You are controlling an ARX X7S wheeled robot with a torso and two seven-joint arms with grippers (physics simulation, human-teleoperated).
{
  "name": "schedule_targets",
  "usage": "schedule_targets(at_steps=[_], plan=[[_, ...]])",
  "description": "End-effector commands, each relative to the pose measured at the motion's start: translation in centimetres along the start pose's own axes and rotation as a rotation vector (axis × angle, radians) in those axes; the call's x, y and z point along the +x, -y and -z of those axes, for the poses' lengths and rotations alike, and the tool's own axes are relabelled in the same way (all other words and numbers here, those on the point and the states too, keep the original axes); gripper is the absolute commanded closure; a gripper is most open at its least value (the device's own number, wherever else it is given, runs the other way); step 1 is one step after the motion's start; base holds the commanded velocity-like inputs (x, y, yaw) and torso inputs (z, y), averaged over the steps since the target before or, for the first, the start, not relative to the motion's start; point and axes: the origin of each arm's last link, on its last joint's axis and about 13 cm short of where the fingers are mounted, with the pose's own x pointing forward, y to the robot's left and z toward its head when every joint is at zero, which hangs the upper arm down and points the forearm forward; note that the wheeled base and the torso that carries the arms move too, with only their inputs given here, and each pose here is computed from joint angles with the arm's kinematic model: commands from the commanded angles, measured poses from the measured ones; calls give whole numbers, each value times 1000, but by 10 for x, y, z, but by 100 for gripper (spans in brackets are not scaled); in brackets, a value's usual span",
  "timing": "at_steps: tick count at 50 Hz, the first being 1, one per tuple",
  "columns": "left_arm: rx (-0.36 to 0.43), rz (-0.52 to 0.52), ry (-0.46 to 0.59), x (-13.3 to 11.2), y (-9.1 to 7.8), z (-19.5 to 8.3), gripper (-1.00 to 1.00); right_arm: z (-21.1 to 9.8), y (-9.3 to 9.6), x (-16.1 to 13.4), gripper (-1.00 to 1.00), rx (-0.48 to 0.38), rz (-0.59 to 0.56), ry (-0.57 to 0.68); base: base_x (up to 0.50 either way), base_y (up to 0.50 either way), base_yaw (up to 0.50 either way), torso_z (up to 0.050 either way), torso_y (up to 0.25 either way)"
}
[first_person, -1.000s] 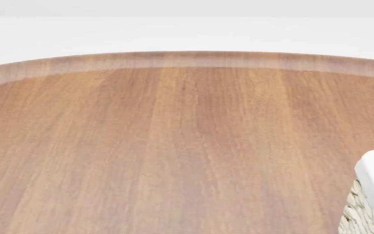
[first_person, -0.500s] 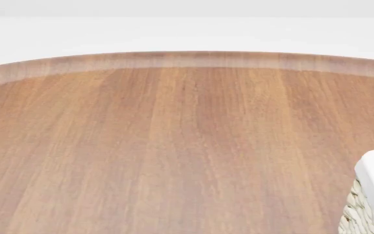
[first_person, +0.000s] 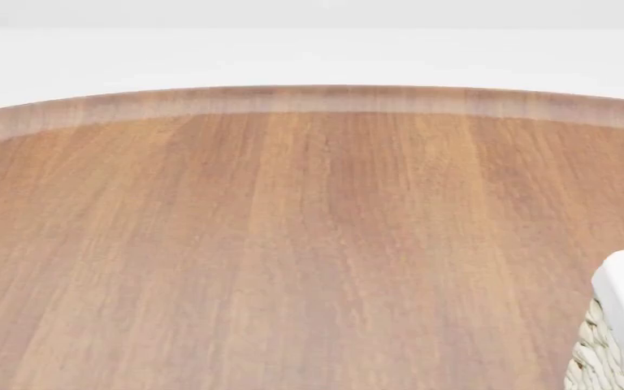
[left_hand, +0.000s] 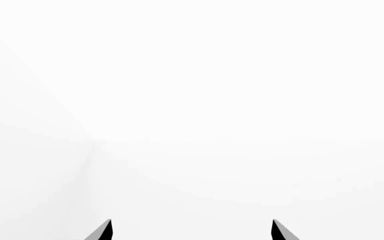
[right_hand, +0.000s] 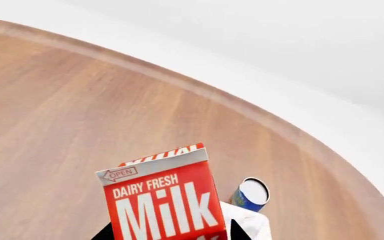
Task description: Pick the milk and place it in the basket.
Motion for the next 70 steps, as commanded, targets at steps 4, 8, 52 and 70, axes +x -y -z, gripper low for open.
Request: schedule_targets(at_steps=[4, 8, 52, 70], plan=[[-2, -1, -1, -1, 0, 1, -100, 7, 1, -2, 100, 7, 25, 20, 0, 0, 0, 0, 0], [0, 1, -3, -1, 0, 1, -100, 13, 0, -1, 100, 22, 30, 6, 0, 0, 0, 3, 3], [3, 10, -8, 0, 2, 2, -100, 45, 5, 45, 100, 118, 234, -44, 0, 0, 0, 0, 1], [-1, 6, -5, -1, 1, 3, -100, 48, -3, 62, 100, 119, 197, -68, 0, 0, 0, 1, 1]])
